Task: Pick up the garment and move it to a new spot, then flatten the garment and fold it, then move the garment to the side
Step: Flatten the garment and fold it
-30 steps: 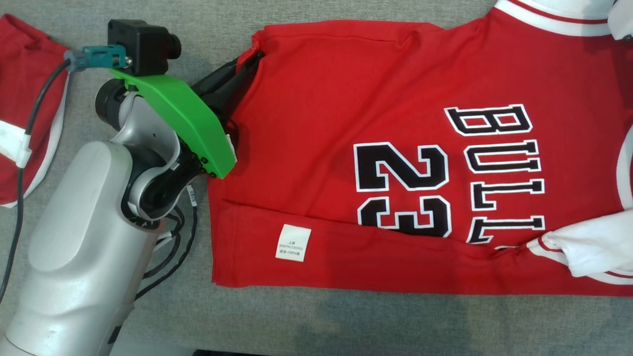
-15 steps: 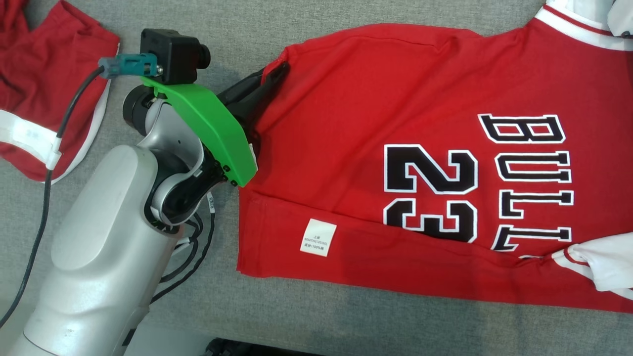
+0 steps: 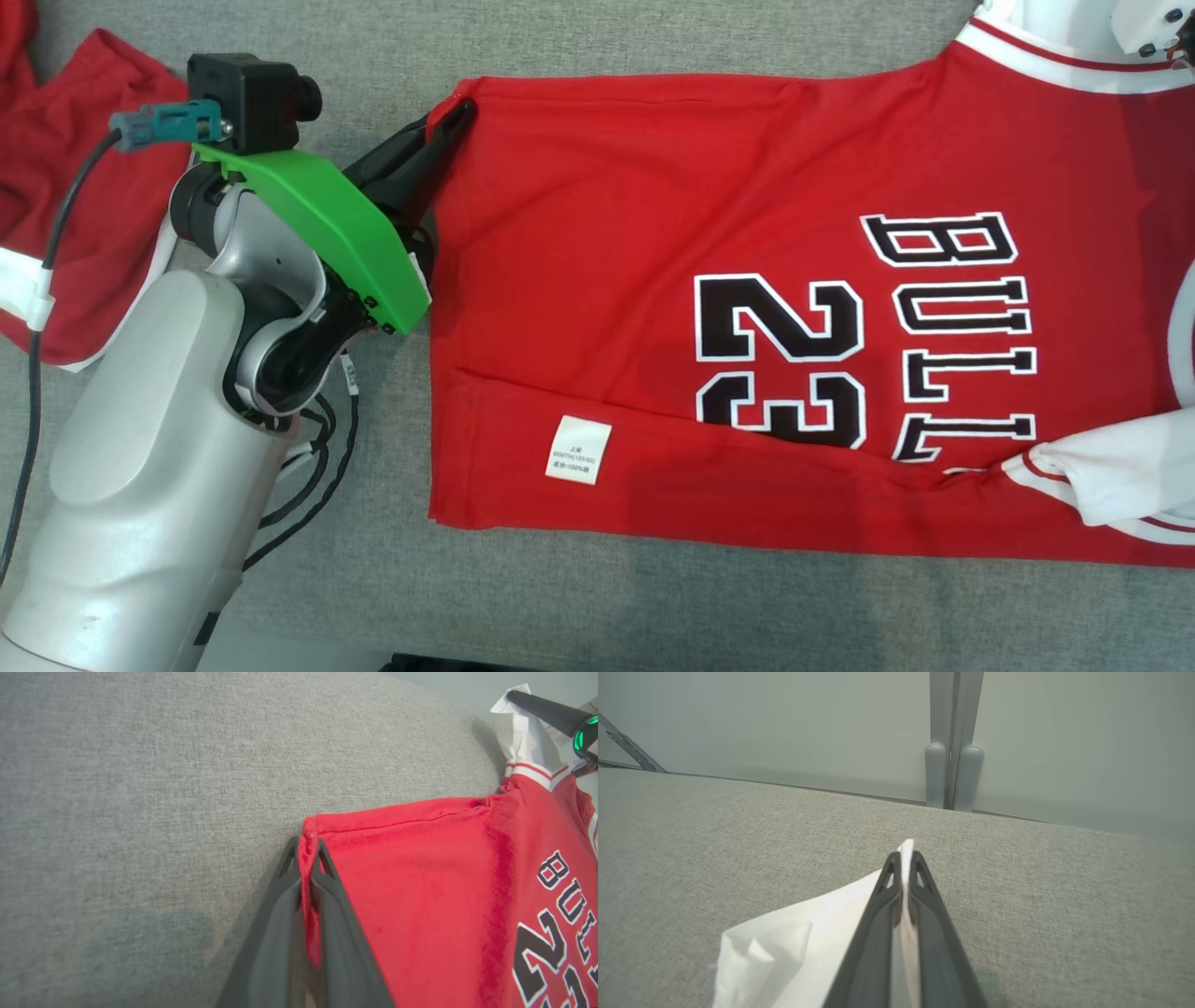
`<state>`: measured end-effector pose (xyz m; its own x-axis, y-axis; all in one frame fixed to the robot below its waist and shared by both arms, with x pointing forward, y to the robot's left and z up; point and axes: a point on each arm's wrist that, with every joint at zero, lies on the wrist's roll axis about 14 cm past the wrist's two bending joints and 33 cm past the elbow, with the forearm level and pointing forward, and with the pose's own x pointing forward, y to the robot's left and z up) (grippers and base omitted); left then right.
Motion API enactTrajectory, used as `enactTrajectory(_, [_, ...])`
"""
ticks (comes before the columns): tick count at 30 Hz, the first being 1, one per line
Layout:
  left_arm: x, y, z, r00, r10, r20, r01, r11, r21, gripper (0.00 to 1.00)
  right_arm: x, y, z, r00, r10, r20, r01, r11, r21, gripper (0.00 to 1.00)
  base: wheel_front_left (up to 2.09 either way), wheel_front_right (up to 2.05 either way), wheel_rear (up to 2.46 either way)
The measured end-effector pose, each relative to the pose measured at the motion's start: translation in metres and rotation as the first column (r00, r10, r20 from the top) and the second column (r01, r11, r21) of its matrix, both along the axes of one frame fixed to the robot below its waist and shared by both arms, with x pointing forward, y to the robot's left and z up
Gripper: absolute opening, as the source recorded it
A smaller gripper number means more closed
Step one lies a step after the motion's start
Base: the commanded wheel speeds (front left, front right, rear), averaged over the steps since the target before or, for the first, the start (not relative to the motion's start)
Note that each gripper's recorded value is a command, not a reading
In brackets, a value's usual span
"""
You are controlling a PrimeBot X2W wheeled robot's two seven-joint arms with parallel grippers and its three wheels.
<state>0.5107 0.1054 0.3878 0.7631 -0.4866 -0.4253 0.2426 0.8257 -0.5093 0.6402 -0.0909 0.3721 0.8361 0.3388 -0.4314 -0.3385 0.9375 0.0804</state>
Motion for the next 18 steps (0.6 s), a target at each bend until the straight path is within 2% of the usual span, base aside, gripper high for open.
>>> enactTrajectory(10, [0.012, -0.007, 0.021, 0.996, 0.013, 0.085, -0.01, 0.999, -0.033, 0.0, -0.002, -0.019, 0.057, 0.987, -0.043, 0.156, 0.03, 0.996, 0.085, 0.0, 0.0, 0.0, 0.0])
enactTrajectory(18, [0.018, -0.006, 0.038, 0.987, 0.031, 0.158, -0.027, 0.999, -0.025, 0.0, -0.031, -0.03, 0.06, 0.986, -0.048, 0.157, 0.032, 0.994, 0.103, 0.0, 0.0, 0.0, 0.0])
